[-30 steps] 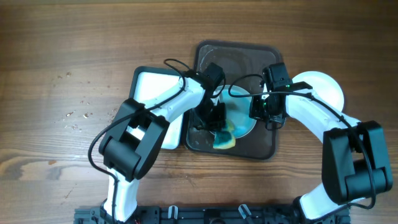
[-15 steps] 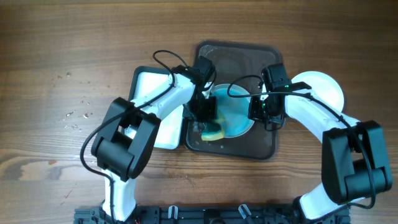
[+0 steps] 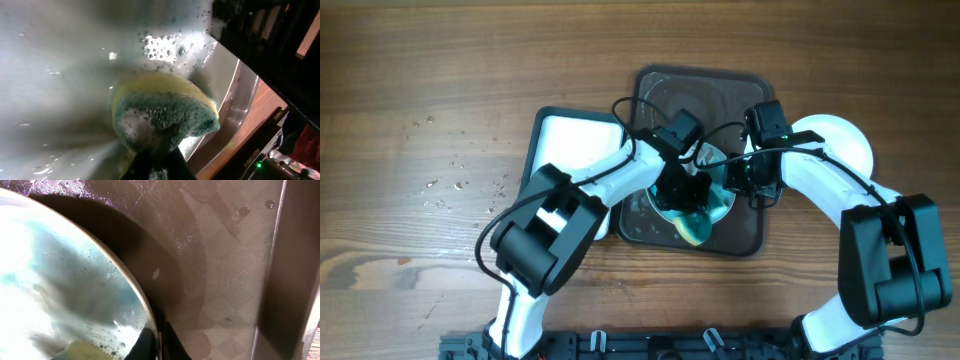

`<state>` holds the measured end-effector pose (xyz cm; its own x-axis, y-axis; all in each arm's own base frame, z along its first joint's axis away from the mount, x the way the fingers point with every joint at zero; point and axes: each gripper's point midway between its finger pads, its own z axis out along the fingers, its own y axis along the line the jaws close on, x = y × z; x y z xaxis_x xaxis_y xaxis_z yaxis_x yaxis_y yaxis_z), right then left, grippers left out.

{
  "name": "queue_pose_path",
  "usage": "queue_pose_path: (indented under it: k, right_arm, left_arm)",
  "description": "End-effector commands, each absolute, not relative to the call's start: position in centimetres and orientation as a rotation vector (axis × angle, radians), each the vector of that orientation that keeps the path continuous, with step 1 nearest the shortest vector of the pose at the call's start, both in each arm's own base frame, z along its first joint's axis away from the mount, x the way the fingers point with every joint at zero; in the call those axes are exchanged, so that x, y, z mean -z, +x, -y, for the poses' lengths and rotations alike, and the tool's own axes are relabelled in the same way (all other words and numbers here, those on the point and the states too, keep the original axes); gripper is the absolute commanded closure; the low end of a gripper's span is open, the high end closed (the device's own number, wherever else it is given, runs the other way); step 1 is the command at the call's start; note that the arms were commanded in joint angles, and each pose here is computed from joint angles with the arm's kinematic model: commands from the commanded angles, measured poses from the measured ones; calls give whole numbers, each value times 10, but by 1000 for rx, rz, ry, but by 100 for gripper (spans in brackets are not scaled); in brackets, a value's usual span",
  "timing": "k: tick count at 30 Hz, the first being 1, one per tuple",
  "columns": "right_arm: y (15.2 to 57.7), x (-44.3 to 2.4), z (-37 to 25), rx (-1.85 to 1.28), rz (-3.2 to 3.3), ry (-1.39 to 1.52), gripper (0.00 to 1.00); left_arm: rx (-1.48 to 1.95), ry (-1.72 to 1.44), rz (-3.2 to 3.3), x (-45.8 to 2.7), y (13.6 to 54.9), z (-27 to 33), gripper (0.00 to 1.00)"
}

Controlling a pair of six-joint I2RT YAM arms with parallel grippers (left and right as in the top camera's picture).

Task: Clean dirty plates on tray and stack at the side
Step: 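Scrub the plate with the sponge using the left gripper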

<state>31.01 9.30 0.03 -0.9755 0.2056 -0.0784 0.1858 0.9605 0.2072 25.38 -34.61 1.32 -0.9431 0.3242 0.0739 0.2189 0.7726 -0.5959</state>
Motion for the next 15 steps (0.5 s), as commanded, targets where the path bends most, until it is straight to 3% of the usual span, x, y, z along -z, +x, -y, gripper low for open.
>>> queue_pose_path:
  k: [1,8,15]
  right_arm:
    - [293,21,-77,-159,-3084,332,96]
    - [294,21,-77,-160,-3079,332,96]
    - [295,21,-77,-162,-3076,331,96]
  left_arm:
    - [-814,-309,2791,4,265,310,96]
    - [-493,-117,3046,12,325,226,96]
    - [-614,-225,3236,5,366,258,96]
